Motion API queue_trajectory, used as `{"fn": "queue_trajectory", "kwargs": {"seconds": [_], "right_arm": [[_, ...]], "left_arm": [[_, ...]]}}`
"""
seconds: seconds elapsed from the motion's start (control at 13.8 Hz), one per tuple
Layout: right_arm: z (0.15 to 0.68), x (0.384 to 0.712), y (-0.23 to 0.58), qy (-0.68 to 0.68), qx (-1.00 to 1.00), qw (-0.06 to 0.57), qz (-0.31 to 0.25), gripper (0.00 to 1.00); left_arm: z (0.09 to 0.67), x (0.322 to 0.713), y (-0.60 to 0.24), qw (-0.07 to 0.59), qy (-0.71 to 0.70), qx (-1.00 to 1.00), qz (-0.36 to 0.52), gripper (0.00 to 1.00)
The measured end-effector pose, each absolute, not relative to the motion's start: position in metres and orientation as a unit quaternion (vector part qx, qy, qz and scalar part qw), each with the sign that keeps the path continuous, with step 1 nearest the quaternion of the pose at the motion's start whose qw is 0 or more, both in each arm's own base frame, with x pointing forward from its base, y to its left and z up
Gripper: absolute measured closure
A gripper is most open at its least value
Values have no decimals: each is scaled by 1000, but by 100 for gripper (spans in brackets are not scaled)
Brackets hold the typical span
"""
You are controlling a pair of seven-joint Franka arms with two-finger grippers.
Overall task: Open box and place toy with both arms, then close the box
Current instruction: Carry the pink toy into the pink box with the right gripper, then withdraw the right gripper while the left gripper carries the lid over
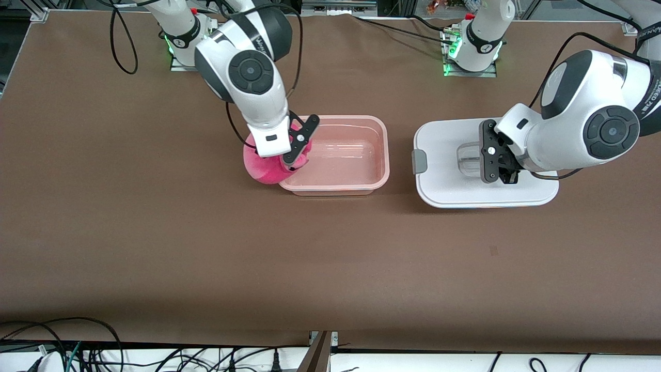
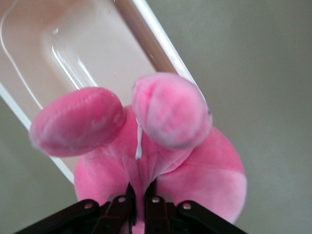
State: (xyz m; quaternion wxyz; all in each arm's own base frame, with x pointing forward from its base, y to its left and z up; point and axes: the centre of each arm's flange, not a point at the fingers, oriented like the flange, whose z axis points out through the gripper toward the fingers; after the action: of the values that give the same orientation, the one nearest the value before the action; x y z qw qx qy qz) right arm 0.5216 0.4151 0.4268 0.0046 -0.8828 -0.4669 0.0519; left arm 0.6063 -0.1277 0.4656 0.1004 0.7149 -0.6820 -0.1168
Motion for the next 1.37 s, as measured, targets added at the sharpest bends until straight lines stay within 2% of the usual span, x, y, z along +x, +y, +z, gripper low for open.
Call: {"fn": "queue_trajectory", "kwargs": {"seconds": [0.07, 0.14, 0.36, 0.72, 1.01, 1.23, 1.37], "right_arm": [[427, 516, 423, -448, -893, 3, 51, 90], [428, 509, 432, -430, -902, 1, 49, 84], [446, 501, 444, -392, -919, 0, 38, 52], [537, 515, 407, -354, -934, -16, 45, 1], [534, 553, 356, -306, -950, -26, 51, 0], [530, 601, 270, -230, -971, -35, 53, 0], [529, 630, 195, -170, -983, -35, 53, 0]], "left_arm": [[464, 607, -128, 102, -682, 715, -118, 93], [461, 607, -128, 103, -682, 714, -119, 93], [455, 609, -128, 108, -682, 713, -122, 93], [452, 609, -130, 110, -683, 712, -123, 93], [454, 609, -133, 108, -684, 711, -120, 93], [466, 606, -165, 114, -671, 725, -104, 93], [466, 593, -216, 119, -679, 717, -105, 93]]}}
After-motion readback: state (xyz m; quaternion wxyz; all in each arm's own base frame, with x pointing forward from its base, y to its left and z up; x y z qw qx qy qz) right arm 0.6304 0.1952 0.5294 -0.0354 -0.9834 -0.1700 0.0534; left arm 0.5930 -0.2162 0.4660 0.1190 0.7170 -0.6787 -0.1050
